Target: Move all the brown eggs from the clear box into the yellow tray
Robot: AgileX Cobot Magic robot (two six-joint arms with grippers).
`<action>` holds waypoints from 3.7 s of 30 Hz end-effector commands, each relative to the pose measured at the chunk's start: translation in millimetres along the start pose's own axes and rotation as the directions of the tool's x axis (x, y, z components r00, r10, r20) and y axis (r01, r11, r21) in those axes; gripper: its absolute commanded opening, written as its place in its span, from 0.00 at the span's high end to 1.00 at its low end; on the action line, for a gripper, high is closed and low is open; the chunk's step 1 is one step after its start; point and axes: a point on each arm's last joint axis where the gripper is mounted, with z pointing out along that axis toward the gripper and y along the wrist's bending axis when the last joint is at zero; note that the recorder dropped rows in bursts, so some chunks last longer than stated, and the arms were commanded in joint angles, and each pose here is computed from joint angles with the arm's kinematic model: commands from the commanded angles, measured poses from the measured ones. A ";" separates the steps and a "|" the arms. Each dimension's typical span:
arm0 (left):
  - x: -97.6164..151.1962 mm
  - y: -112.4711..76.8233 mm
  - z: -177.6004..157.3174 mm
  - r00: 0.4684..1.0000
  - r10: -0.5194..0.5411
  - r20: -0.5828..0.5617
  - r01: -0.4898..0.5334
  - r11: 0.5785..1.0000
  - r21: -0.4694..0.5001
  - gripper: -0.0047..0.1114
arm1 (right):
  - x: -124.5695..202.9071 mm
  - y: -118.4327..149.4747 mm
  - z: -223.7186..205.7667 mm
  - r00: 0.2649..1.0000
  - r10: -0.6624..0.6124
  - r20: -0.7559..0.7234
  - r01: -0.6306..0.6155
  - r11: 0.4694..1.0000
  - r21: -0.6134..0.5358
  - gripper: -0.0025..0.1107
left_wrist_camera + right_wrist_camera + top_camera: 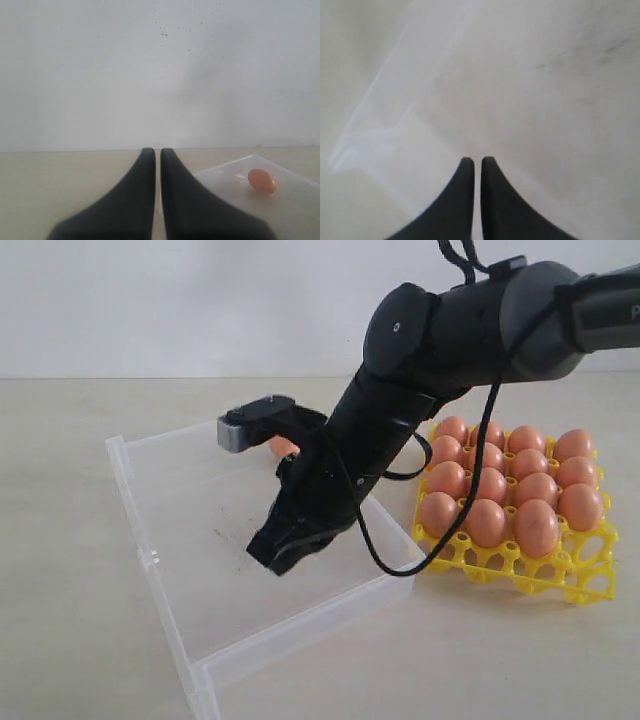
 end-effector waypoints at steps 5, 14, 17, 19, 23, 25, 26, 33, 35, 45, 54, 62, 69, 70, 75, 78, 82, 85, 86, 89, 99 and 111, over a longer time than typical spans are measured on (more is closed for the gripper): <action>-1.8 0.2 0.3 1.000 0.000 0.013 0.000 1.000 -0.002 0.93 | 24.0 -18.0 21.5 0.966 0.136 -0.218 -0.117 0.988 0.097 0.98; -1.8 0.2 0.3 1.000 0.000 0.013 0.000 1.000 -0.002 0.93 | 33.0 34.2 44.3 0.940 0.112 -0.322 -0.166 0.975 -0.147 0.98; -1.8 0.2 0.3 1.000 0.000 0.013 0.000 1.000 -0.002 0.93 | 34.9 57.2 54.6 0.938 0.017 -0.347 -0.085 0.980 -0.181 0.98; -1.8 0.2 0.3 1.000 0.000 0.013 0.000 1.000 -0.002 0.93 | 32.1 66.5 57.3 0.944 -0.018 -0.330 -0.041 0.984 -0.172 0.98; -1.8 0.2 0.3 1.000 0.000 0.013 0.000 1.000 -0.002 0.93 | 20.7 63.2 45.9 0.971 -0.043 -0.237 0.041 0.999 -0.014 0.98; -1.8 0.2 0.3 1.000 0.000 0.013 0.000 1.000 -0.002 0.93 | 12.2 51.8 34.6 0.987 -0.008 -0.159 0.035 0.986 0.165 0.98; -1.8 0.2 0.3 1.000 0.000 0.013 0.000 1.000 -0.002 0.93 | 5.7 43.4 26.6 0.995 -0.021 -0.098 0.048 0.958 0.283 0.98; -1.8 0.2 0.3 1.000 0.000 0.013 0.000 1.000 -0.002 0.93 | -11.7 -1.0 8.6 0.981 0.041 0.188 -0.129 0.868 0.480 0.95; -1.8 0.2 0.3 1.000 0.000 0.013 0.000 1.000 -0.002 0.93 | -9.7 -14.5 4.3 0.978 0.048 0.203 -0.144 0.858 0.493 0.87; -1.8 0.2 0.3 1.000 0.000 0.013 0.000 1.000 -0.002 0.93 | -22.7 -45.8 -4.6 0.977 -0.035 0.211 -0.085 0.842 0.533 0.51; -1.8 0.2 0.3 1.000 0.000 0.013 0.000 1.000 -0.002 0.93 | -57.1 -50.0 4.4 0.999 -0.033 0.017 0.023 0.912 0.409 0.55; -1.8 0.2 0.3 1.000 0.000 0.013 0.000 1.000 -0.002 0.93 | -65.2 -63.9 23.0 0.996 0.018 -0.089 0.019 0.922 0.388 0.43; -1.8 0.2 0.3 1.000 0.000 0.013 0.000 1.000 -0.002 0.93 | -61.4 -79.4 39.4 0.995 0.056 -0.084 -0.014 0.899 0.437 0.43; -1.8 0.2 0.3 1.000 0.000 0.013 0.000 1.000 -0.002 0.93 | -61.2 -80.4 41.3 0.995 0.063 -0.078 -0.023 0.898 0.440 0.43; -1.8 0.2 0.3 1.000 0.000 0.013 0.000 1.000 -0.002 0.93 | -65.5 -86.5 41.1 0.995 0.098 0.012 -0.093 0.885 0.457 0.43; -1.8 0.2 0.3 1.000 0.000 0.013 0.000 1.000 -0.002 0.93 | -63.5 -94.3 38.1 0.982 0.178 0.063 -0.187 0.869 0.457 0.43; -1.8 0.2 0.3 1.000 0.000 0.013 0.000 1.000 -0.002 0.93 | -59.8 -102.8 39.3 0.949 0.292 0.120 -0.316 0.862 0.397 0.43; -1.8 0.2 0.3 1.000 0.000 0.013 0.000 1.000 -0.002 0.93 | -63.8 -103.6 41.0 0.907 0.371 0.199 -0.416 0.860 0.295 0.43; -1.8 0.2 0.3 1.000 0.000 0.013 0.000 1.000 -0.002 0.93 | -66.7 -102.0 41.3 0.892 0.390 0.228 -0.442 0.859 0.259 0.43; -1.8 0.2 0.3 1.000 0.000 0.013 0.000 1.000 -0.002 0.93 | -71.7 -96.8 42.9 0.888 0.385 0.253 -0.438 0.874 0.210 0.43; -1.8 0.2 0.3 1.000 0.000 0.013 0.000 1.000 -0.002 0.93 | -61.1 -97.2 44.9 0.977 0.196 0.083 -0.212 0.927 0.310 0.43; -1.8 0.2 0.3 1.000 0.000 0.013 0.000 1.000 -0.002 0.93 | -52.2 -92.6 46.0 0.995 -0.034 -0.094 0.058 0.962 0.265 0.43</action>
